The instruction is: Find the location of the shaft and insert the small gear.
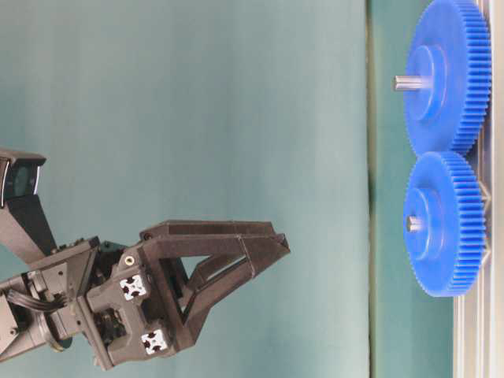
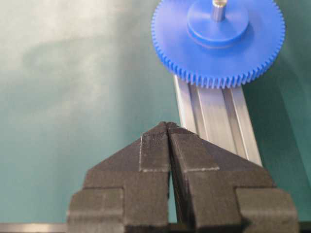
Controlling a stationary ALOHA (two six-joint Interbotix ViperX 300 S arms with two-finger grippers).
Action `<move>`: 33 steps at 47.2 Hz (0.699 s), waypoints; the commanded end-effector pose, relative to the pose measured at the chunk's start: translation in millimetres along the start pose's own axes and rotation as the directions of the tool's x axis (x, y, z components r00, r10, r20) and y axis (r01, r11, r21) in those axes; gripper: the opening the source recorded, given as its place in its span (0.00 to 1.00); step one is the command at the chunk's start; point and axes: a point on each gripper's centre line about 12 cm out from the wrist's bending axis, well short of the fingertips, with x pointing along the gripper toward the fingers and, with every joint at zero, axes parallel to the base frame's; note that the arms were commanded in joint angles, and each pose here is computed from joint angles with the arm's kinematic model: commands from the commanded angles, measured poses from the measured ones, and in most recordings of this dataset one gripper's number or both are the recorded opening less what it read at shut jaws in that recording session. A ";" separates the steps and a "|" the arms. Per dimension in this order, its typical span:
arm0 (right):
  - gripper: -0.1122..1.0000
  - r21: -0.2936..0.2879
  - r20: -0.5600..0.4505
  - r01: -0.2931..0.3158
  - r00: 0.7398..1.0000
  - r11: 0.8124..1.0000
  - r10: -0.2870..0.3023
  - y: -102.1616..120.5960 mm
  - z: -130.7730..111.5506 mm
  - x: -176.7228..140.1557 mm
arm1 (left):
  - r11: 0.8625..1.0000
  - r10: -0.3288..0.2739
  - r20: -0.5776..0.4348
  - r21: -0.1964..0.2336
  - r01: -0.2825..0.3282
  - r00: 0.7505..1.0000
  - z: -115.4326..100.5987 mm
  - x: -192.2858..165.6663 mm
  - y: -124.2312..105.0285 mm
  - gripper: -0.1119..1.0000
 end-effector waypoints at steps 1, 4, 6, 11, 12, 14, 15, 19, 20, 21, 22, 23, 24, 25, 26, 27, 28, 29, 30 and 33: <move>0.12 0.011 0.011 0.000 1.000 1.000 0.000 0.3 4.0 0.5 | 1.000 0.009 0.042 0.003 -0.009 0.999 5.2 -14.4 0.8 0.78; 0.12 0.011 0.012 0.000 1.000 1.000 0.000 0.3 4.2 0.3 | 1.000 0.009 0.042 0.005 -0.009 0.999 5.3 -13.7 0.8 0.78; 0.12 0.011 0.011 -0.002 1.000 1.000 0.001 0.5 4.0 0.5 | 1.000 0.008 0.042 0.006 -0.008 0.999 5.4 -13.8 0.1 0.78; 0.12 0.010 0.011 0.000 1.000 1.000 0.000 0.2 4.0 0.5 | 1.000 0.008 0.041 0.006 -0.008 0.999 5.2 -13.7 0.1 0.78; 0.12 0.009 0.011 -0.001 1.000 1.000 0.001 0.5 4.0 0.5 | 1.000 0.008 0.042 0.006 -0.008 0.999 5.4 -13.8 0.1 0.78; 0.12 0.011 0.011 0.000 1.000 1.000 0.000 0.3 4.0 0.5 | 1.000 0.010 0.042 0.006 -0.010 0.999 5.3 -13.7 0.9 0.78; 0.12 0.011 0.011 0.000 1.000 1.000 0.000 0.3 4.0 0.5 | 1.000 0.009 0.042 0.005 -0.009 0.999 5.3 -13.7 0.8 0.78; 0.12 0.011 0.012 0.000 1.000 1.000 0.000 0.3 4.2 0.3 | 1.000 0.008 0.041 0.006 -0.008 0.999 5.4 -13.1 0.1 0.78; 0.12 0.010 0.012 0.000 1.000 1.000 0.000 0.3 4.2 0.3 | 1.000 0.008 0.041 0.005 -0.009 0.999 5.3 -13.1 0.7 0.78; 0.12 0.011 0.009 0.000 1.000 1.000 0.000 0.2 3.4 0.6 | 1.000 0.008 0.041 0.005 -0.009 0.999 5.3 -13.1 0.7 0.78; 0.12 0.011 0.011 0.000 1.000 1.000 0.000 0.3 4.0 0.5 | 1.000 0.008 0.039 0.005 -0.008 0.999 5.2 -12.4 0.7 0.78; 0.12 0.010 0.011 0.000 1.000 1.000 0.000 0.2 4.0 0.5 | 1.000 0.008 0.038 0.005 -0.008 0.999 5.0 -12.4 0.7 0.78; 0.12 0.010 0.011 0.000 1.000 1.000 0.000 0.2 4.0 0.5 | 1.000 0.007 0.039 0.006 -0.008 0.999 5.3 -12.4 0.1 0.78; 0.12 0.011 0.011 0.000 1.000 1.000 0.000 0.3 4.0 0.5 | 1.000 0.007 0.038 0.008 -0.008 0.999 5.2 -11.7 0.1 0.78; 0.12 0.011 0.011 0.000 1.000 1.000 0.000 0.3 4.0 0.5 | 1.000 0.007 0.038 0.008 -0.008 0.999 5.2 -11.7 0.1 0.78; 0.12 0.011 0.011 0.000 1.000 1.000 0.000 0.3 4.0 0.5 | 1.000 0.008 0.038 0.006 -0.008 0.999 5.2 -11.7 0.7 0.78; 0.12 0.011 0.011 0.000 1.000 1.000 0.000 0.3 4.0 0.5 | 1.000 0.008 0.039 0.006 -0.008 0.999 5.6 -12.1 0.8 0.78; 0.12 0.011 0.011 0.000 1.000 1.000 0.000 0.3 4.0 0.5 | 1.000 0.007 0.035 0.008 -0.007 0.999 5.0 -11.1 0.0 0.78; 0.12 0.010 0.011 0.000 1.000 1.000 0.000 0.2 4.0 0.5 | 1.000 0.007 0.036 0.008 -0.007 0.999 5.2 -11.1 0.1 0.78; 0.12 0.010 0.011 0.000 1.000 1.000 0.000 0.2 4.0 0.5 | 1.000 0.007 0.035 0.008 -0.007 0.999 5.1 -10.4 0.0 0.78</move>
